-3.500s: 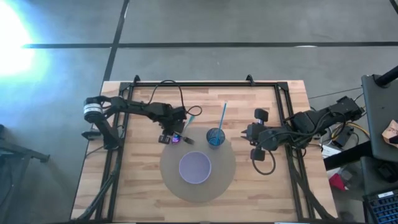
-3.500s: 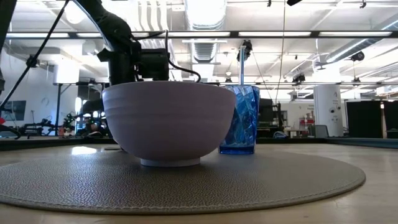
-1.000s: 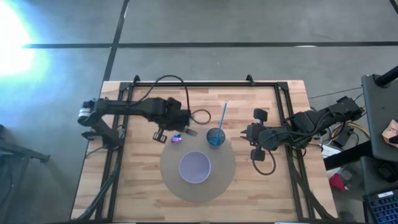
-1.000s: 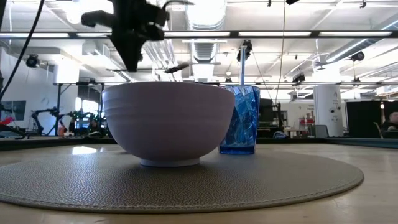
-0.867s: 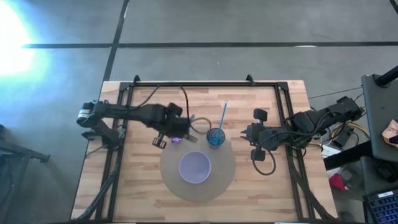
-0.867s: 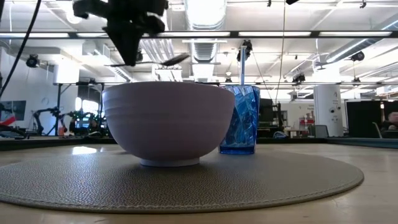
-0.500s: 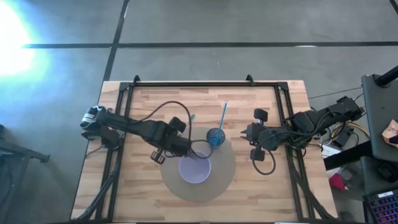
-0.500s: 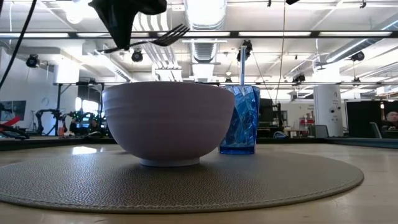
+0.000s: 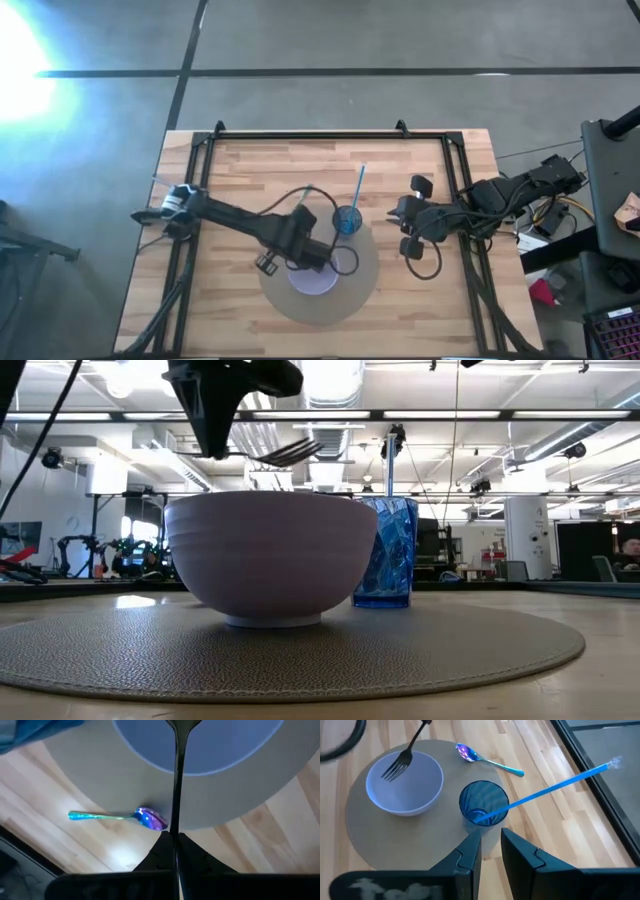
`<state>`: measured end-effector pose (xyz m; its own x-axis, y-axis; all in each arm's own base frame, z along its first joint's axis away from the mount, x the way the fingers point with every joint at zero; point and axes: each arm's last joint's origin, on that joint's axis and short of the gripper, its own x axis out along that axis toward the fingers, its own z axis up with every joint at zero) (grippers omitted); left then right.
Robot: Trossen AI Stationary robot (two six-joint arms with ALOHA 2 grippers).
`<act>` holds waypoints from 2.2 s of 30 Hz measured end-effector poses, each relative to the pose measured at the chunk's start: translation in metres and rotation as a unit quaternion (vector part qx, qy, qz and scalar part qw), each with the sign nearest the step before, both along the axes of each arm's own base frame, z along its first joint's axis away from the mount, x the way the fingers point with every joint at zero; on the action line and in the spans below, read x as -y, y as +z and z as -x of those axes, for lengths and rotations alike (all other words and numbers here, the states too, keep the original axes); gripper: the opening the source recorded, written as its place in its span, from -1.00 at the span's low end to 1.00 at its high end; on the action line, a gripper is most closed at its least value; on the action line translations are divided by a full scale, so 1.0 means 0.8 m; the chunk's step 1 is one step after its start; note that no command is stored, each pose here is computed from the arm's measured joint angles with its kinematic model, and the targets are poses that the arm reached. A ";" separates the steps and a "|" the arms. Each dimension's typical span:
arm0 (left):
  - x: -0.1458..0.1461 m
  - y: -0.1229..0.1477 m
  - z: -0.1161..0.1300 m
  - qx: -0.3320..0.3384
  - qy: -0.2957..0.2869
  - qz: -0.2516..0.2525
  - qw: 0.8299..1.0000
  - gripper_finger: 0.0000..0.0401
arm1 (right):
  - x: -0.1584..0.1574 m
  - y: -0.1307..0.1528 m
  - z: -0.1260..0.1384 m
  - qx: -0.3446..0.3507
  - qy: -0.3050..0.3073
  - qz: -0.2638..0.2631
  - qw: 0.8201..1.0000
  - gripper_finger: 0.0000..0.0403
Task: Pick & Place Utensil
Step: Put the fork into the bowl
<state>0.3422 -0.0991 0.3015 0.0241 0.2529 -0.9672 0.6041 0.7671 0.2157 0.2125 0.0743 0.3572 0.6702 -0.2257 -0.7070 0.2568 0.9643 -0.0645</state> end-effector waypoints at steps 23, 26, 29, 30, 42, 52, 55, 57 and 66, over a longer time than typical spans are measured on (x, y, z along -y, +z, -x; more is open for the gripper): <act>0.021 -0.053 -0.009 -0.057 -0.003 -0.034 0.998 -1.00 | 0.000 0.001 -0.001 0.004 -0.003 -0.004 1.000 -0.66; 0.020 -0.052 -0.009 -0.057 -0.015 -0.044 0.997 -0.99 | 0.000 0.001 -0.001 0.005 -0.003 -0.002 1.000 -0.66; 0.019 -0.053 -0.010 -0.058 -0.028 -0.054 0.997 -0.99 | 0.000 0.001 -0.001 0.004 -0.002 -0.001 1.000 -0.66; 0.018 -0.054 -0.010 -0.059 -0.032 -0.059 0.996 -0.99 | 0.000 0.001 -0.001 0.005 -0.002 -0.001 1.000 -0.66; 0.014 -0.077 -0.004 -0.079 -0.076 -0.143 0.984 -0.99 | -0.001 0.001 -0.002 0.010 -0.003 -0.003 1.000 -0.66; 0.025 -0.077 -0.007 -0.056 -0.114 -0.160 0.979 -0.99 | 0.000 0.002 -0.002 0.012 -0.004 -0.002 1.000 -0.66; 0.034 -0.076 -0.007 -0.041 -0.141 -0.184 0.972 -0.99 | 0.000 0.002 -0.002 0.012 -0.004 -0.002 1.000 -0.66; 0.038 -0.077 -0.007 -0.032 -0.161 -0.206 0.965 -0.98 | 0.000 0.002 -0.002 0.012 -0.004 -0.002 1.000 -0.66; 0.044 -0.087 -0.004 -0.035 -0.199 -0.241 0.949 -0.98 | -0.001 0.002 -0.002 0.012 -0.005 -0.003 1.000 -0.66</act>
<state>0.3458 -0.1346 0.2321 0.1498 0.6505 -0.7446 0.8514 0.2981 0.4316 0.2140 0.0747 0.3585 0.6851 -0.2292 -0.6914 0.2686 0.9618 -0.0526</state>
